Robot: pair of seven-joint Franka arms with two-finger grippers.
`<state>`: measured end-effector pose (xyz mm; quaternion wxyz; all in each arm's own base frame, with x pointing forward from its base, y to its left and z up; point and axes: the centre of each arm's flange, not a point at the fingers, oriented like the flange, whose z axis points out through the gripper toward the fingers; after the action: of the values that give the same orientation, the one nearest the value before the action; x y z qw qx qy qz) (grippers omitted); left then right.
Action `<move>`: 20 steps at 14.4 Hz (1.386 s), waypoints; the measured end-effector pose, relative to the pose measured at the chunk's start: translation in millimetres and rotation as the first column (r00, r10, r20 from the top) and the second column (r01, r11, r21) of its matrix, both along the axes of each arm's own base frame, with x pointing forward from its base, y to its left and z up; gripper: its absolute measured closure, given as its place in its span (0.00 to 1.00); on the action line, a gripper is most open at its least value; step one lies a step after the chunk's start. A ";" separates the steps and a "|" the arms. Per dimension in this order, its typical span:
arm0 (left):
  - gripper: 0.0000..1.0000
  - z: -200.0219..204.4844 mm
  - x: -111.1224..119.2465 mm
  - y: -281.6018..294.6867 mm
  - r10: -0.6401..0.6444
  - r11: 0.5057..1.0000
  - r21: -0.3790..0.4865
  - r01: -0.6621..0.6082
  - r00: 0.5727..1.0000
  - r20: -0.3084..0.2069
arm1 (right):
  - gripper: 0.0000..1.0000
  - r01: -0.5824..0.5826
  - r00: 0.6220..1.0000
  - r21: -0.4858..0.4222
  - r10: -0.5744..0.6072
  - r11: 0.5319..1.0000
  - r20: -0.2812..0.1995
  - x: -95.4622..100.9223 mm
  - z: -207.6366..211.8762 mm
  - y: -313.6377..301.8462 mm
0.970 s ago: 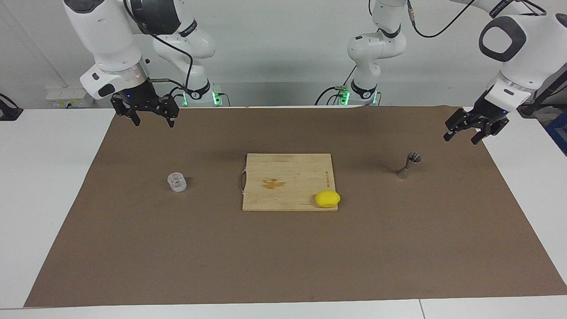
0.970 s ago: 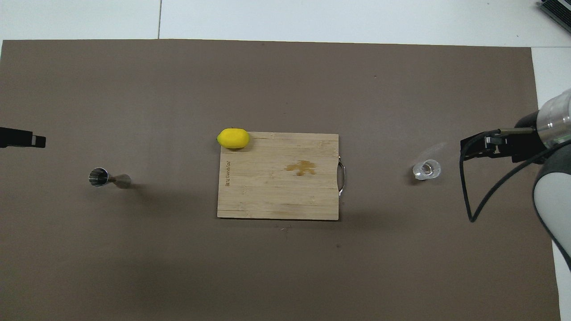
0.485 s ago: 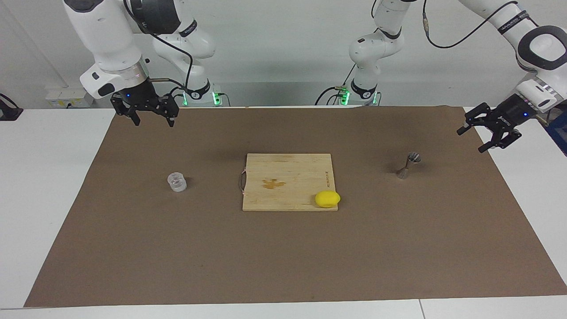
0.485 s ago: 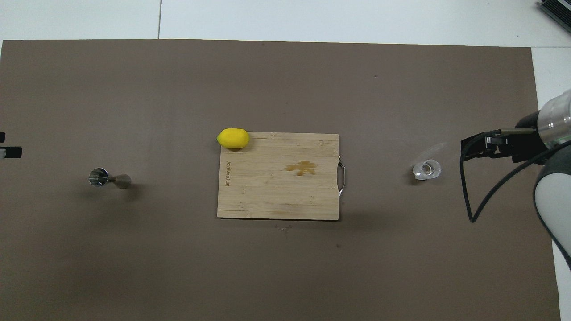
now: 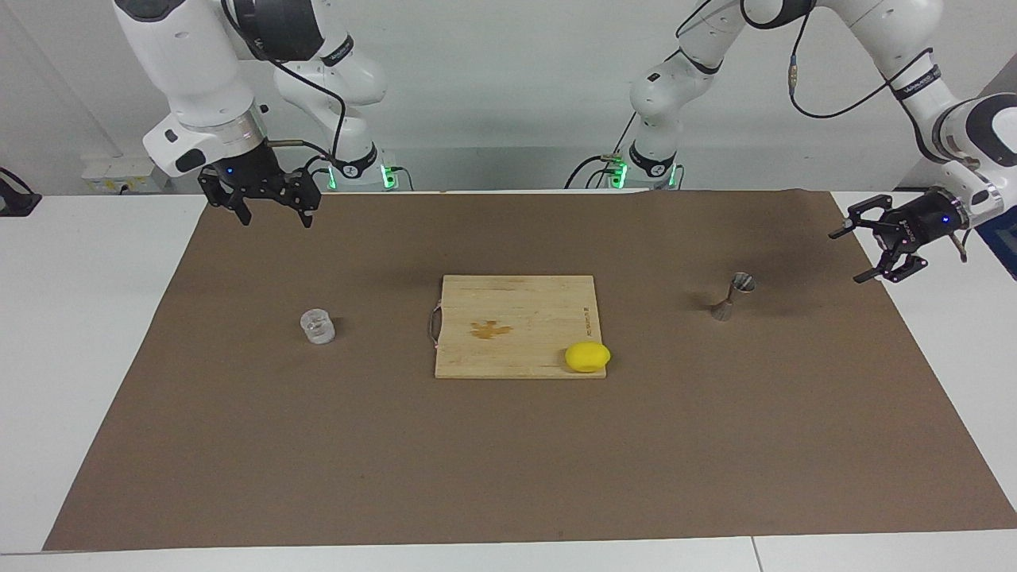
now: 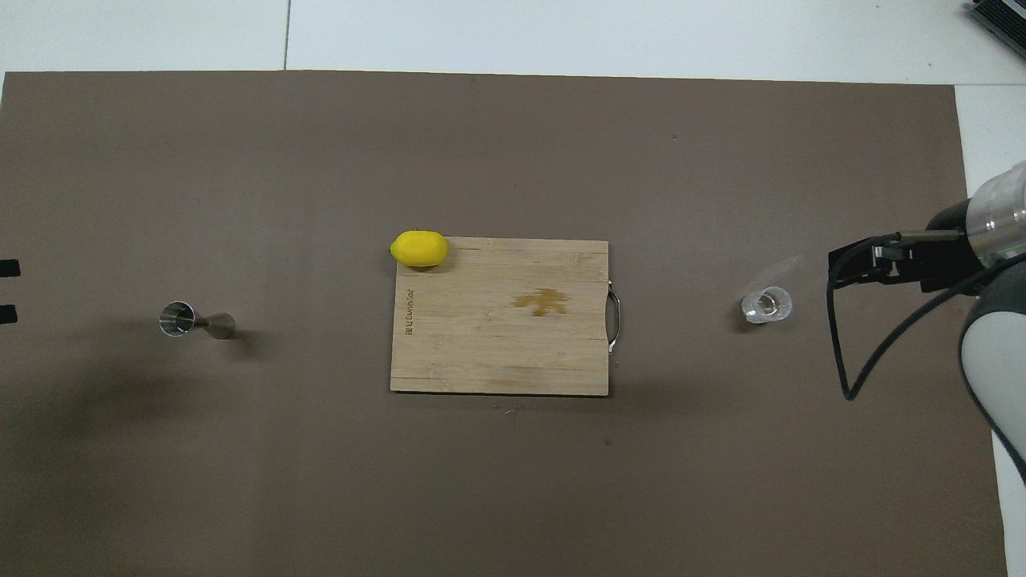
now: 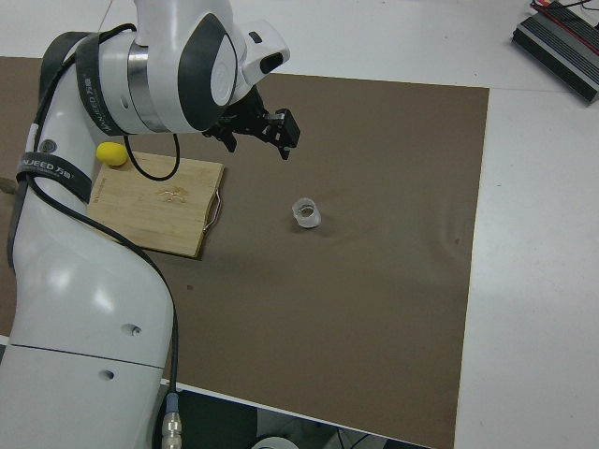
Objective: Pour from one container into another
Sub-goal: 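Reach the open left gripper toward the small metal cup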
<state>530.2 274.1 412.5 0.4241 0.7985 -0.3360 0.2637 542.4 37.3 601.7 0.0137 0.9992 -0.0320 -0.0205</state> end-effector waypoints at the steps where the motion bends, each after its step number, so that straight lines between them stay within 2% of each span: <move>1: 0.00 -12.6 -1.1 2.9 -0.028 0.999 -0.033 0.030 0.998 0.056 | 0.00 0.000 1.000 0.000 0.000 1.000 0.000 0.0 0.0 0.0; 5: 0.00 -75.1 -6.7 -12.5 -0.147 0.971 -0.145 0.191 0.952 0.269 | 0.00 0.000 1.000 0.000 0.000 1.000 0.000 0.0 0.0 -0.2; 8: 0.00 -115.1 -7.6 -17.6 -0.164 0.953 -0.155 0.261 0.872 0.461 | 0.00 0.000 1.000 0.000 0.000 1.000 0.000 0.0 0.0 -0.3; 12: 0.00 -143.4 -9.2 -23.5 -0.163 0.936 -0.163 0.312 0.794 0.586 | 0.00 0.001 1.000 0.000 -0.001 1.000 0.000 0.0 0.0 -0.3; 14: 0.00 -149.5 -11.9 -28.6 -0.160 0.932 -0.160 0.325 0.767 0.622 | 0.00 0.001 1.000 0.000 -0.001 1.000 0.000 0.0 0.0 -0.3; 20: 0.00 -189.0 -35.6 -52.8 -0.037 0.925 -0.275 0.263 0.782 0.623 | 0.00 0.001 1.000 0.000 -0.001 1.000 0.000 0.0 0.0 -0.3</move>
<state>494.6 221.3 223.5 0.4474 0.5542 -0.4656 0.5253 542.4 37.0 601.8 0.0137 0.9992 -0.0323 -0.0205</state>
